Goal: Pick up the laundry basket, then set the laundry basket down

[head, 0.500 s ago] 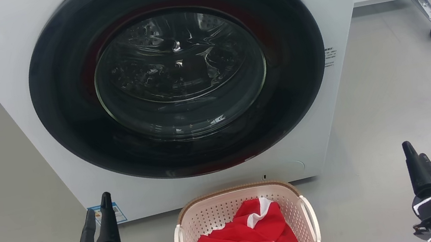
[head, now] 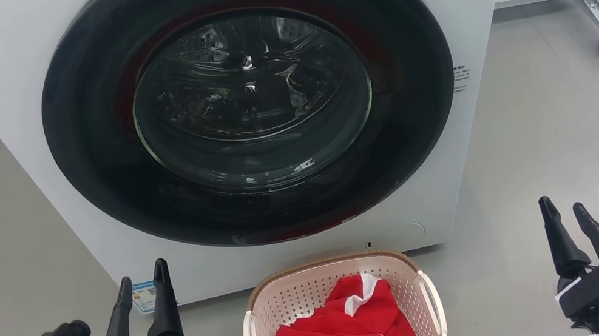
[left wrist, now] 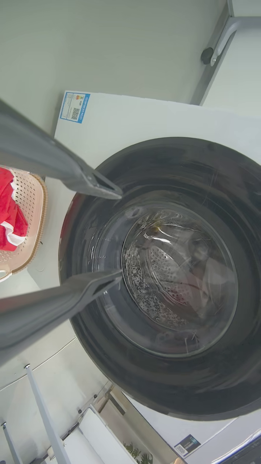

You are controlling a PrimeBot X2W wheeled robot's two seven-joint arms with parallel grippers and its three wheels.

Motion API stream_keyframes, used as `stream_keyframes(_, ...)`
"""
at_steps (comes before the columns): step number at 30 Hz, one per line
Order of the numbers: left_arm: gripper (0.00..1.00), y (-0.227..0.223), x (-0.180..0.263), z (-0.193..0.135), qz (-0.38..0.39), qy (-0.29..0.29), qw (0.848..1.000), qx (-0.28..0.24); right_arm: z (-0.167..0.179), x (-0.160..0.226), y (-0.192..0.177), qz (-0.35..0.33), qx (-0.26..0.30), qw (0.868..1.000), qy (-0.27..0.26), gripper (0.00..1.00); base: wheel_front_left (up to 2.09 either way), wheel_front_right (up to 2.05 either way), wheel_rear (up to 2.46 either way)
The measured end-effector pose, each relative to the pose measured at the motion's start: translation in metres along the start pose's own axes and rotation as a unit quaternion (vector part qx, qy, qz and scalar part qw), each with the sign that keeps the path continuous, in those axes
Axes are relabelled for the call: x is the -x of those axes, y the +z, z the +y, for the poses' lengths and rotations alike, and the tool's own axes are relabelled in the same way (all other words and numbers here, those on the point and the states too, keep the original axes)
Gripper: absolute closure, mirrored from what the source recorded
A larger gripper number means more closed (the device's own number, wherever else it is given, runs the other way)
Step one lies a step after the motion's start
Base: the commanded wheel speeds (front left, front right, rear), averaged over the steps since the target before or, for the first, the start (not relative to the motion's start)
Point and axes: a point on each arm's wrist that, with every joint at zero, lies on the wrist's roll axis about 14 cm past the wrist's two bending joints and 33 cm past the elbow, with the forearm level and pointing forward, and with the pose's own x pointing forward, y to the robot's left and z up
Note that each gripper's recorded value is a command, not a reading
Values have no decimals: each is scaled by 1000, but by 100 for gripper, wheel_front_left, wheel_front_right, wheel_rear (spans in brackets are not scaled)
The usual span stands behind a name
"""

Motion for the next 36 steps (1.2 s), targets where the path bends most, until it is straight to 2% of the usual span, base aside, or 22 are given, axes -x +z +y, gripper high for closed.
stream_keyframes(15, 0, -3, 0, -9, -14, -13, 994, -105, 14, -2, 1, -14, 130, 991, 30, 0, 0, 0, 0)
stream_keyframes(31, 0, -12, 0, -14, -19, -25, 980, -194, 22, 0, -6, -24, 224, 973, 52, 0, 0, 0, 0)
stream_keyframes(36, 0, -14, 0, -12, -17, -24, 979, -200, 23, 0, -6, -25, 237, 970, 56, 0, 0, 0, 0)
